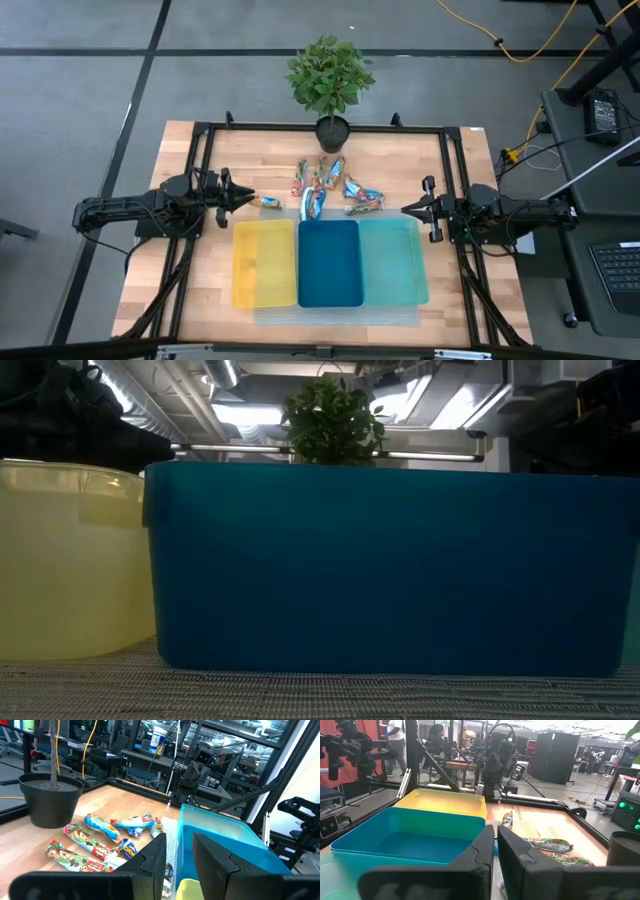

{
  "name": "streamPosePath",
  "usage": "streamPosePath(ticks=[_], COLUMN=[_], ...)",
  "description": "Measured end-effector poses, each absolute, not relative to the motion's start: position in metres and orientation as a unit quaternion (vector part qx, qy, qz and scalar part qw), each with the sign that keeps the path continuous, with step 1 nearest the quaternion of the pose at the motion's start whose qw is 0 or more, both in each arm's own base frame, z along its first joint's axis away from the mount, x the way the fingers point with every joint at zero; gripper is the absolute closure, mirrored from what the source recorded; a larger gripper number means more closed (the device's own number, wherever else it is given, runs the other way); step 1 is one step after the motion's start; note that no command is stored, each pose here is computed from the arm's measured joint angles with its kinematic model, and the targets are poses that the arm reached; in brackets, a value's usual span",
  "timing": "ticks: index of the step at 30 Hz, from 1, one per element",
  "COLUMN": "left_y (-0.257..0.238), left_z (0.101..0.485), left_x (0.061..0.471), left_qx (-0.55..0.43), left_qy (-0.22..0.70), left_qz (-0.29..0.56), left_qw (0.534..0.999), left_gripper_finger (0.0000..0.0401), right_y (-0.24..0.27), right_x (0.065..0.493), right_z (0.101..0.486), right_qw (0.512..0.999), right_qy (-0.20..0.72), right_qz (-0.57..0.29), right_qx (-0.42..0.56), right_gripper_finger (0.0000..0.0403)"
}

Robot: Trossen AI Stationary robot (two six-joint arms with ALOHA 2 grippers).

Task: Pick and place Granola Bars by type

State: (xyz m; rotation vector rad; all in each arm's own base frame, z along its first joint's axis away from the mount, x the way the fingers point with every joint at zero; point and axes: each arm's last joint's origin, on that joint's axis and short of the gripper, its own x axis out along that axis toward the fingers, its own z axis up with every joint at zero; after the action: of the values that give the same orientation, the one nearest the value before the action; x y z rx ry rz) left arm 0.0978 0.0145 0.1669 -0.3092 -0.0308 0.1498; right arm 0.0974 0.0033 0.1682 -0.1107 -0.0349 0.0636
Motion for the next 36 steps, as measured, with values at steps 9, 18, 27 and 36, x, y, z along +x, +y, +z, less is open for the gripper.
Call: streamPosePath(ticks=[9,18,27,36], left_y=[0.014,0.016,0.017,0.021], left_z=[0.167,0.182,0.182,0.196], left_x=[0.098,0.096,0.096,0.091], left_qx=[-0.154,-0.054,-0.033,-0.122], left_qy=[-0.016,-0.081,-0.079,-0.17], left_qz=[0.074,0.101,0.117,0.173], left_qw=[0.985,0.99,0.989,0.962], left_gripper_finger=[0.0313,0.0313,0.0313,0.0313], right_y=[0.003,0.003,0.0,0.0], right_x=[0.097,0.097,0.097,0.095], right_z=[0.168,0.168,0.173,0.187], right_qw=[0.998,0.998,0.999,0.983], right_qy=[-0.017,-0.018,-0.041,-0.113], right_qz=[0.032,0.032,-0.019,-0.003], right_qx=[-0.055,-0.055,-0.014,0.146], right_gripper_finger=[0.0375,0.0375,0.0375,0.0375])
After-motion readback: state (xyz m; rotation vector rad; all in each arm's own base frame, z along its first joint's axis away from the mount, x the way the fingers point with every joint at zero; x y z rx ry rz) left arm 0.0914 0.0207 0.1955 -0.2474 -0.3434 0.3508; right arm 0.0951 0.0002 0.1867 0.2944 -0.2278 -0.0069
